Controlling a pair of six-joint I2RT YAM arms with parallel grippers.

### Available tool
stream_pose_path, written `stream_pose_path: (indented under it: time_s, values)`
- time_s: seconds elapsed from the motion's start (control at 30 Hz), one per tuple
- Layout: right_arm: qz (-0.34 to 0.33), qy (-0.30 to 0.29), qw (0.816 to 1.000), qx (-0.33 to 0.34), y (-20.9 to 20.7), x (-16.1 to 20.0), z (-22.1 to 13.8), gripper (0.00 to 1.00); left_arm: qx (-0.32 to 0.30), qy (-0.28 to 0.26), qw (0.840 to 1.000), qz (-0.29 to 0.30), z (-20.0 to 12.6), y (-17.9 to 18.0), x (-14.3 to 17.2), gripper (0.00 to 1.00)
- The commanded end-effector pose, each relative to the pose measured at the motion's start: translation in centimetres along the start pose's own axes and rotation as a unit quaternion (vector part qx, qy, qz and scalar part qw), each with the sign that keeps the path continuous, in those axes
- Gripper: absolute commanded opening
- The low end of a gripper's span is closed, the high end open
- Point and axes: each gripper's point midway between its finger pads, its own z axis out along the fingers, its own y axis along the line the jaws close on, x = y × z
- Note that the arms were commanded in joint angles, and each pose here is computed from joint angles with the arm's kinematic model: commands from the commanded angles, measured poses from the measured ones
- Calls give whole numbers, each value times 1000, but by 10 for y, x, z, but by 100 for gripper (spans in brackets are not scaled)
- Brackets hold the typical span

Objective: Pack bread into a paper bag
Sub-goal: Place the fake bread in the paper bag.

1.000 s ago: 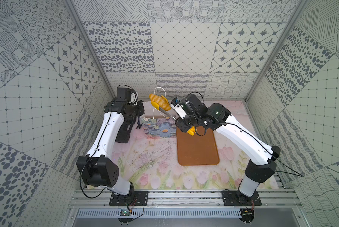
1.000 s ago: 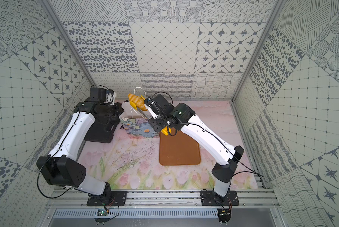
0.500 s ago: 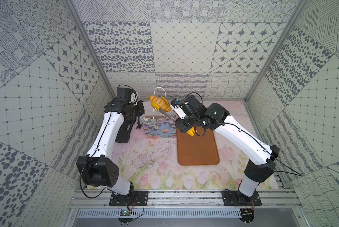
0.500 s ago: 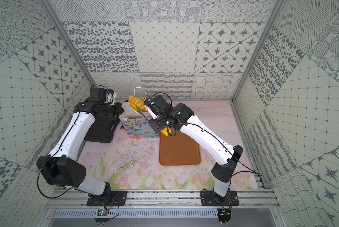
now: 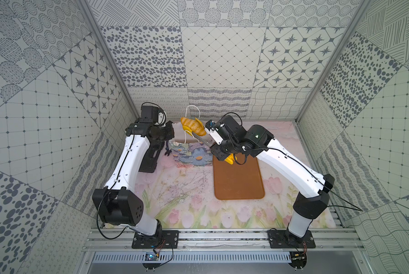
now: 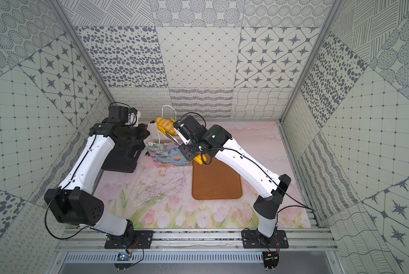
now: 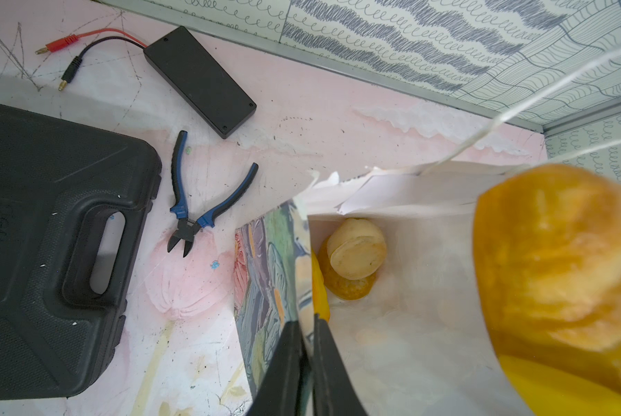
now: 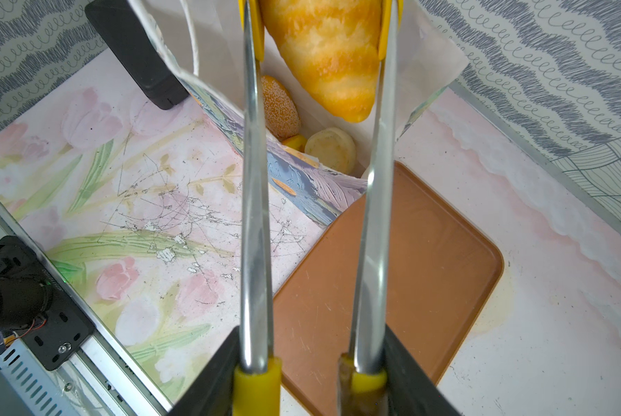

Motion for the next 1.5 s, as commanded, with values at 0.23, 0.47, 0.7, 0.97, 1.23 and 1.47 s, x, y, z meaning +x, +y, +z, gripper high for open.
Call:
stream_pose_path:
  time_s: [0.23,0.47,0.7,0.97,1.23,1.47]
  values:
    - [4,-28,999,15,-5,-16,-2,58,3,1,1000,10,3,-1,-2,13]
    - [4,-31,999,14,-4,-18,-2,58,1,0,1000,11,3,0,-2,13]
    - [7,-48,998,30,-14,-23,-13,57,1,0,1000,12,5,0,-2,13]
    - [14,-71,997,38,-24,-25,-32,57,2,1,1000,11,5,0,-3,13]
    - [20,-91,994,54,-34,-24,-50,57,3,1,1000,10,5,-1,-3,14]
    - [24,-92,993,71,-43,-18,-59,57,2,-1,1000,11,4,-1,-4,15]
